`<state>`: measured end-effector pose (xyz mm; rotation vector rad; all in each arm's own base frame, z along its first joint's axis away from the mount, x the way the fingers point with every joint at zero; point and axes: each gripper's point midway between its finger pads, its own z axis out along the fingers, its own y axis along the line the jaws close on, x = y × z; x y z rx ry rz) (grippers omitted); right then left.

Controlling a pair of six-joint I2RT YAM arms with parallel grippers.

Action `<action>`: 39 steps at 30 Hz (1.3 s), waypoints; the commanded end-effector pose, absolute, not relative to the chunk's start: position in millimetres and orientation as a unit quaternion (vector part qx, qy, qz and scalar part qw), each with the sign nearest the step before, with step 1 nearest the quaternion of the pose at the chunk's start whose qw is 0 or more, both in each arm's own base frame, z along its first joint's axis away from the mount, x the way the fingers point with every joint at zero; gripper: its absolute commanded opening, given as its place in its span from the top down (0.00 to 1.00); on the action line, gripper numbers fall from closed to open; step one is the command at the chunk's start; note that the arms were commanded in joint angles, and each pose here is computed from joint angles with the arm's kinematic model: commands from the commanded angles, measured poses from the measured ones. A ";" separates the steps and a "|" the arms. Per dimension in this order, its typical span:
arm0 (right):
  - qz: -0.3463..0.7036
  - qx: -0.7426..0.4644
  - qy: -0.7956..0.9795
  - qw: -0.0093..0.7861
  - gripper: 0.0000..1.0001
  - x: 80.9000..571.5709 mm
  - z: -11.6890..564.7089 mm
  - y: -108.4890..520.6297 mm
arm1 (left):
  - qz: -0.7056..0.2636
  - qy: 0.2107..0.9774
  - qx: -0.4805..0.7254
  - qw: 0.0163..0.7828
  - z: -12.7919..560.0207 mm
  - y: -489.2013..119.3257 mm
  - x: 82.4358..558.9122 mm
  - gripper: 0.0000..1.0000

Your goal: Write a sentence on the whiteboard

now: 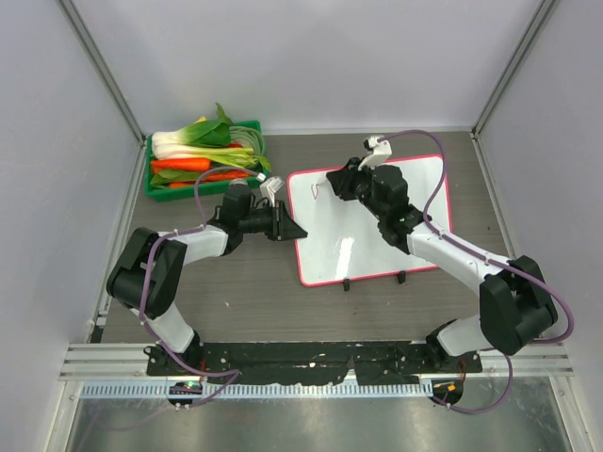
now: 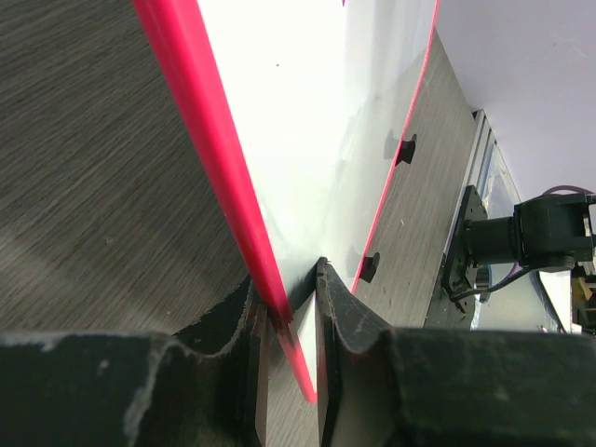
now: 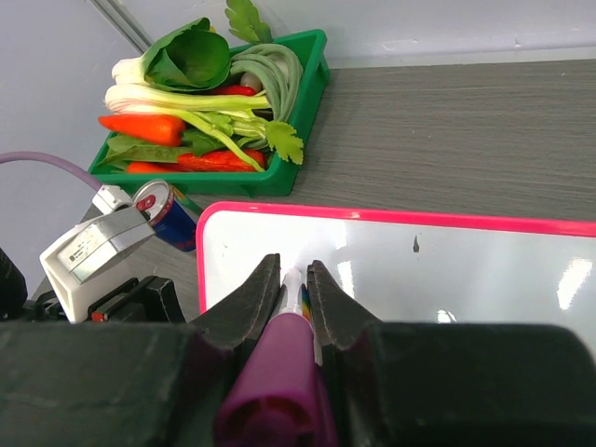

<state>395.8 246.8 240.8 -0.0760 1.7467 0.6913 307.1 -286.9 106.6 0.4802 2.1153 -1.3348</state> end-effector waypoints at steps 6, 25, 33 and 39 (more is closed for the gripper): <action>0.268 -0.034 0.770 0.579 0.99 384.2 217.6 230.6 | -0.462 0.811 0.219 0.284 76.4 -287.6 297.2 1.00; 0.259 -0.040 0.779 0.570 0.99 372.8 207.6 223.5 | -0.460 0.813 0.221 0.281 74.8 -288.7 296.8 1.00; 0.253 -0.024 0.766 0.591 0.99 385.4 228.1 222.5 | -0.460 0.813 0.223 0.280 74.3 -289.8 296.0 1.00; 0.248 -0.020 0.760 0.601 0.99 394.6 239.4 223.8 | -0.458 0.813 0.224 0.281 74.6 -289.3 296.5 1.00</action>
